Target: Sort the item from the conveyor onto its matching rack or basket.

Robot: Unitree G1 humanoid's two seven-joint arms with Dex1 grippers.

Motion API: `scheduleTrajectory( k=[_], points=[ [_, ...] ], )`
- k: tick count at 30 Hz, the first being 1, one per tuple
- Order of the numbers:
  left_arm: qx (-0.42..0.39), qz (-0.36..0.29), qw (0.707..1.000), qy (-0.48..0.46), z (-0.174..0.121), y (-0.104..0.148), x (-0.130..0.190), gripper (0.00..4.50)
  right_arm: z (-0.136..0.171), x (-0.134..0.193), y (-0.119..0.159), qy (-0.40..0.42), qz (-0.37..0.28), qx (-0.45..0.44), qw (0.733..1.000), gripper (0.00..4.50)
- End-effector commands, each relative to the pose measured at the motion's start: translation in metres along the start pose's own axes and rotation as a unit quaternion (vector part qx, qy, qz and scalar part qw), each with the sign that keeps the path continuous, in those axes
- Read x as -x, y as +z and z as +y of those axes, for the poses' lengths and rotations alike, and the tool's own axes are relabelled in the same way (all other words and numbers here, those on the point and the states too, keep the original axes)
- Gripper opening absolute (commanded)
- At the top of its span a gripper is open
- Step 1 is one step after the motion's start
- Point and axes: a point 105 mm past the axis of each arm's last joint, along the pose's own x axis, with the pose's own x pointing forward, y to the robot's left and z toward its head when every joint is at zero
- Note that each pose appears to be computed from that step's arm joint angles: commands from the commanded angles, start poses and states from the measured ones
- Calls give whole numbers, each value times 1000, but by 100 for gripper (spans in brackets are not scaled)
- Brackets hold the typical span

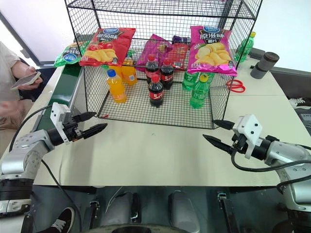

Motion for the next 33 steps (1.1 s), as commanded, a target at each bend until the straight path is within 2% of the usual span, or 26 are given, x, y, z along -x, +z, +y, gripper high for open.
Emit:
scheduleTrajectory(
  k=[1,9,17,21,23,29,32,33],
  points=[
    [-37,-37,999,11,5,18,-1,450,-4,-2,7,1,-9,16,1000,301],
    [-39,-46,997,49,12,17,7,450,-4,-21,16,19,-34,23,999,301],
    [-38,-46,996,69,12,20,17,450,27,-42,32,116,-79,-39,989,301],
    [-5,-57,994,92,17,25,24,450,42,-50,36,158,-81,-48,983,301],
    [31,-80,986,141,31,32,30,450,40,-57,36,154,-83,-44,984,301],
    [70,-75,975,197,39,34,49,450,39,-72,41,168,-108,-77,977,301],
    [93,-84,967,222,40,37,57,450,36,-76,48,181,-130,-98,970,387],
    [98,-90,965,227,39,39,59,450,37,-77,49,187,-130,-99,969,437]
  ],
)
